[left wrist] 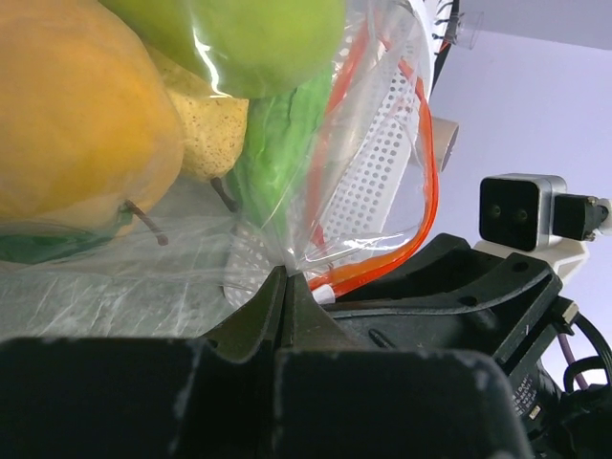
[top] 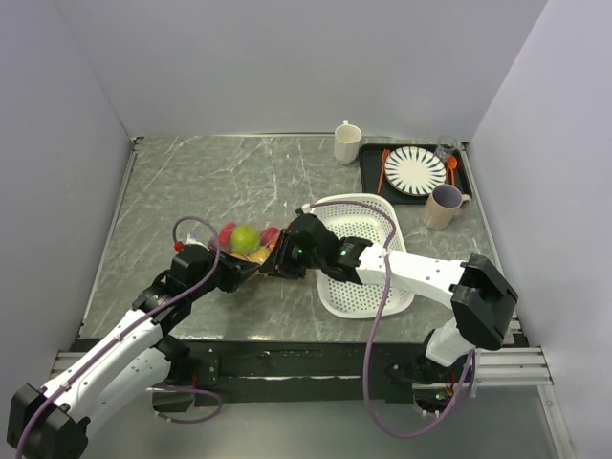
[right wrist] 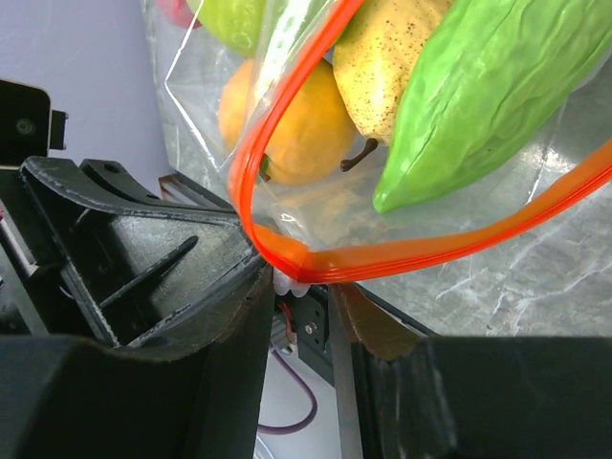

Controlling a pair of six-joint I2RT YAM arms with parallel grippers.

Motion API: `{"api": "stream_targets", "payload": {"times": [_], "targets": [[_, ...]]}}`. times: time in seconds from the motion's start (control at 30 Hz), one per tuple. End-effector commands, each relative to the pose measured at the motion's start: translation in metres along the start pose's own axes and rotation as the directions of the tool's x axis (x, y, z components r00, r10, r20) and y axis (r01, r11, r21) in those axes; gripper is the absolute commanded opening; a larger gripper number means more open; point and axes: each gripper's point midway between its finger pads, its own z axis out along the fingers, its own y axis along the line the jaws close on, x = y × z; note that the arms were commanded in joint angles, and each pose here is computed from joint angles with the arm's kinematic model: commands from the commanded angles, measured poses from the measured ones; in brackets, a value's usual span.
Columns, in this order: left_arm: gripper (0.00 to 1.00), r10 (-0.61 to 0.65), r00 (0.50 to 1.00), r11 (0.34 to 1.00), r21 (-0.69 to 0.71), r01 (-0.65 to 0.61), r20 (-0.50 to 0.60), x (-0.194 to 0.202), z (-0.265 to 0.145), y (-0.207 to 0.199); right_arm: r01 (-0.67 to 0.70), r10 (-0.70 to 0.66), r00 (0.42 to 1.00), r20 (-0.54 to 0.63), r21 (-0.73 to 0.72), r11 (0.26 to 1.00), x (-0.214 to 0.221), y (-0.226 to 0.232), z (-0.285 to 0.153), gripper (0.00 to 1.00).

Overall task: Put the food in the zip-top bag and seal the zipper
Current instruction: Zip the zipper food storage bag at the center of the board.

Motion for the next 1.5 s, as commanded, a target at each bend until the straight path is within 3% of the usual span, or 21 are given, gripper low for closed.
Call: {"api": "stream_targets", "payload": {"times": [0.0,0.6,1.0,1.2,1.47], "targets": [[0.01,0.011,1.000,0.996,0.085,-0.010,-0.006,0.000,-0.004,-0.023,-0.004,0.006,0.999,0.049,-0.044,0.999,-0.011,0.016,-0.007,0.37],[0.01,0.013,1.000,0.997,0.082,-0.013,0.003,-0.001,-0.006,-0.021,-0.049,0.063,0.988,0.144,-0.103,0.994,-0.039,0.020,-0.021,0.38],[0.01,0.006,1.000,0.996,0.085,-0.006,-0.006,0.000,-0.004,-0.022,-0.055,0.063,0.995,0.075,-0.110,0.992,-0.031,0.021,-0.011,0.37],[0.01,0.003,1.000,0.996,0.094,-0.002,-0.006,0.000,-0.006,-0.022,-0.056,0.064,0.995,0.073,-0.101,0.993,-0.031,0.018,-0.008,0.31],[0.01,0.004,1.000,0.996,0.088,-0.003,-0.012,0.001,-0.004,-0.021,-0.055,0.062,0.996,0.063,-0.109,0.993,-0.029,0.020,-0.007,0.16]]}}
